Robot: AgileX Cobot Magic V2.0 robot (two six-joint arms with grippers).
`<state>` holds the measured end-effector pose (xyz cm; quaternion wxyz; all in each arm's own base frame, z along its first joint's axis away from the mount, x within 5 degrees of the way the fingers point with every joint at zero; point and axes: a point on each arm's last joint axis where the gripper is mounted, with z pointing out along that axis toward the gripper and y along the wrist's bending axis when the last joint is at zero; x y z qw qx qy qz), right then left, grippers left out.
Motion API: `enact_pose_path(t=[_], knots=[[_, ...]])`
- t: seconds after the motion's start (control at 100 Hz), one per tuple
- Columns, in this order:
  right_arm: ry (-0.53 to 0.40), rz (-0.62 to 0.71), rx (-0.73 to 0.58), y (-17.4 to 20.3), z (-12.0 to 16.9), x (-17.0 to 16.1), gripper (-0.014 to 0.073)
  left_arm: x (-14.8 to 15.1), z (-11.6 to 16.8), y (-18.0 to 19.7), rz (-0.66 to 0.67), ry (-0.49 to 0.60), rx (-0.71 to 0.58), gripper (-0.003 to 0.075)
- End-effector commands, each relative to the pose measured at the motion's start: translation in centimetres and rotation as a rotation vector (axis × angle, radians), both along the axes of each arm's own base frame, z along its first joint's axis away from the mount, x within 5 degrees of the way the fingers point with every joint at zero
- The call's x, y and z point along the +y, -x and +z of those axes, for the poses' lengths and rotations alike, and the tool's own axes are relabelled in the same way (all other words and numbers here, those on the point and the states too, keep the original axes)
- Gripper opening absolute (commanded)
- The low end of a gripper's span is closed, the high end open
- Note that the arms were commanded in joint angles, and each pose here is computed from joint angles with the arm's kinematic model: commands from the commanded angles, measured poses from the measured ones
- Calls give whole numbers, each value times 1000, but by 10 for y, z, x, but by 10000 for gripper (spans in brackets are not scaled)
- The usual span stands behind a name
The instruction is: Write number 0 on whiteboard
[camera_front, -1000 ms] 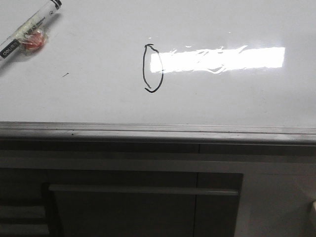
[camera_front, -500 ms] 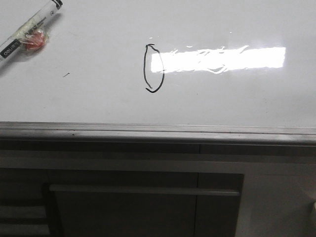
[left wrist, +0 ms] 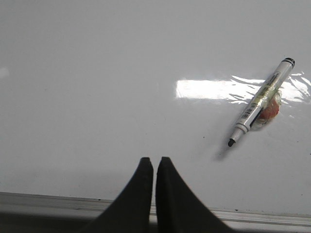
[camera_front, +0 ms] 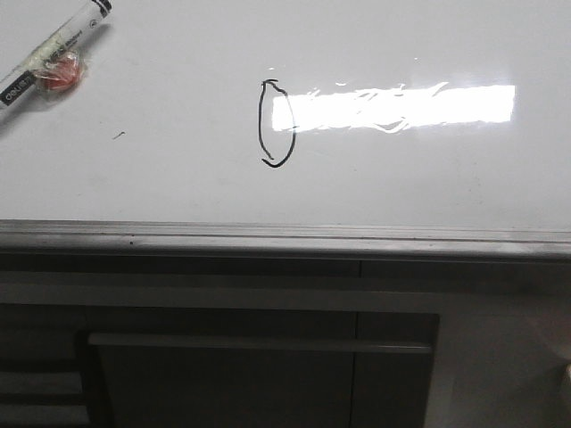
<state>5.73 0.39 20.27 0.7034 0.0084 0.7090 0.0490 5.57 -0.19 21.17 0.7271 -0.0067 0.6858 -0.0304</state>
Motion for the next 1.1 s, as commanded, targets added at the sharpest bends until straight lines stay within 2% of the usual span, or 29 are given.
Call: enact_pose_path(t=[0.0, 0.37, 0.54, 0.63, 1.09], knots=[[18, -33, -107, 2, 6, -3, -73, 0, 0, 1, -3, 17, -75, -20], [19, -60, -124, 3, 7, -4, -73, 0, 0, 1, -3, 17, -75, -20], [-15, -49, -153, 3, 9, -3, -73, 0, 0, 1, -3, 17, -75, -20], [14, -41, -158, 3, 10, -2, -73, 0, 0, 1, -3, 17, -75, -20], [12, -43, -150, 3, 9, -3, -73, 0, 0, 1, -3, 17, -75, -20]])
